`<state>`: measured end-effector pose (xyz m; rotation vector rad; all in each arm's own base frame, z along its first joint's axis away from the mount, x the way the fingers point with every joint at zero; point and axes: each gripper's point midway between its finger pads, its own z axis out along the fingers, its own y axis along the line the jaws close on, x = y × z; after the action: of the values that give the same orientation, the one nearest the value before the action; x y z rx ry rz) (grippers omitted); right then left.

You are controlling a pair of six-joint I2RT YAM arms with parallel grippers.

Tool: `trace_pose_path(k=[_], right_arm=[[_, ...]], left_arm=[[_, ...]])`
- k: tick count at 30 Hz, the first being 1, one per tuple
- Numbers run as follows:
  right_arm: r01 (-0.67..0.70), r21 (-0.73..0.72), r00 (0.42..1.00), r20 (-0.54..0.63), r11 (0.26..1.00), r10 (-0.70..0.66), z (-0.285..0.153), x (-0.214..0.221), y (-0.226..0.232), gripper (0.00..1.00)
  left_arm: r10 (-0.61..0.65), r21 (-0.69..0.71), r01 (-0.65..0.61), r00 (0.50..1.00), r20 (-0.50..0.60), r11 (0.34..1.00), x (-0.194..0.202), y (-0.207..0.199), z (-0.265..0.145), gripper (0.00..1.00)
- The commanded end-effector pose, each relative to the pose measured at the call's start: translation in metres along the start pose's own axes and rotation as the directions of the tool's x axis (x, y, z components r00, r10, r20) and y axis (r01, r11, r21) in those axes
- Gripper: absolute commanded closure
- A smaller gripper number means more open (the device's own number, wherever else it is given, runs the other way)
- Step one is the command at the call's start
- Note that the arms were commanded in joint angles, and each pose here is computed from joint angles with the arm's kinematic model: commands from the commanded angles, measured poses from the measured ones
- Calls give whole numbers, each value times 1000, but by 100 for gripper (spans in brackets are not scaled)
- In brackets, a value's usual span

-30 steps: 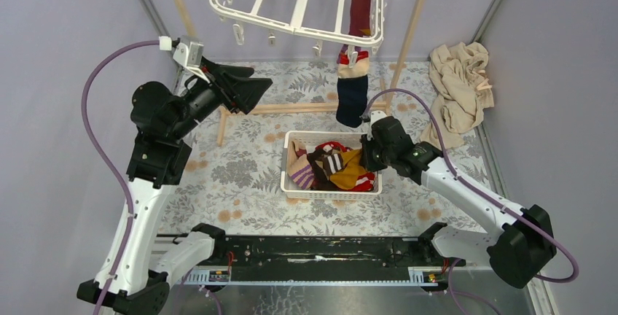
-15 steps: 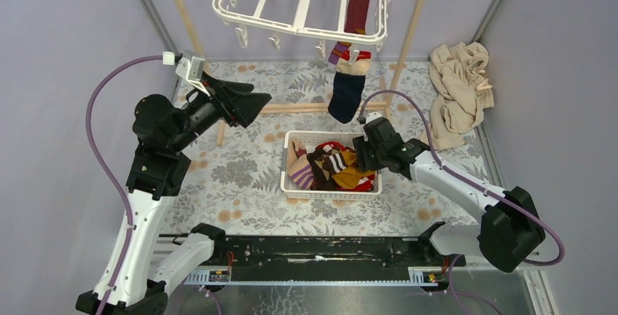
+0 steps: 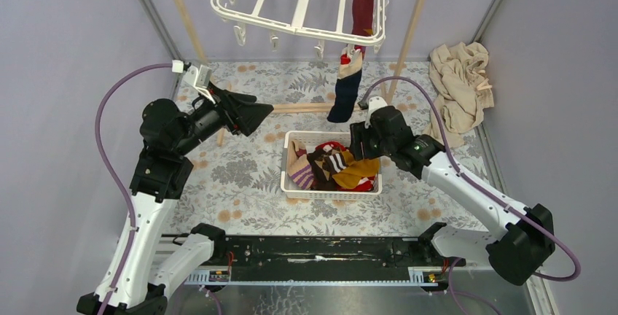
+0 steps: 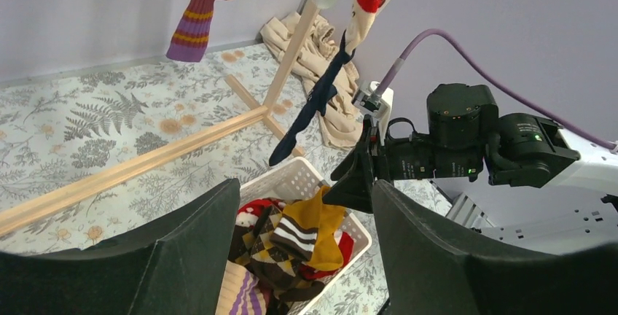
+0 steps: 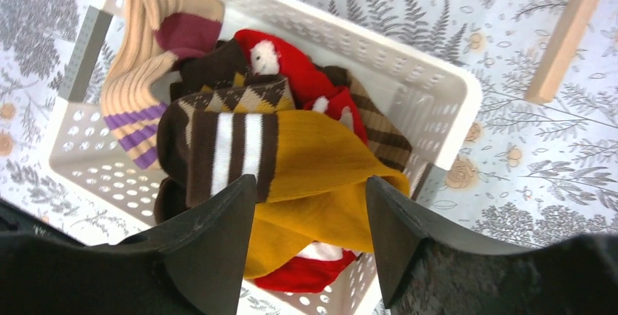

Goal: Remove the socks clipped to the hanger
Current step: Place the sock in the bin.

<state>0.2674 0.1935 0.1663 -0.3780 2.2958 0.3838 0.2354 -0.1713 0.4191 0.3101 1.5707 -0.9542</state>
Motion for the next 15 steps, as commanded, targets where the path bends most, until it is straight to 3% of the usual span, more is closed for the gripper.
trace_pose_path(k=[1,2,3,15], right_arm=[[48,-92,999,21,995,-46,-4,-7,30,36],[58,-91,998,14,994,-57,-2,-3,33,36],[66,-98,998,4,993,-65,1,2,37,36],[-2,-42,993,-116,999,-3,64,83,25,43]], left_arm=[[-1,-11,1,1000,-26,1000,9,5,0,23],[-6,-23,5,999,-37,1000,13,9,1,5],[-8,-30,7,999,-43,1000,14,11,2,2],[-24,-42,22,998,-57,999,20,15,3,1]])
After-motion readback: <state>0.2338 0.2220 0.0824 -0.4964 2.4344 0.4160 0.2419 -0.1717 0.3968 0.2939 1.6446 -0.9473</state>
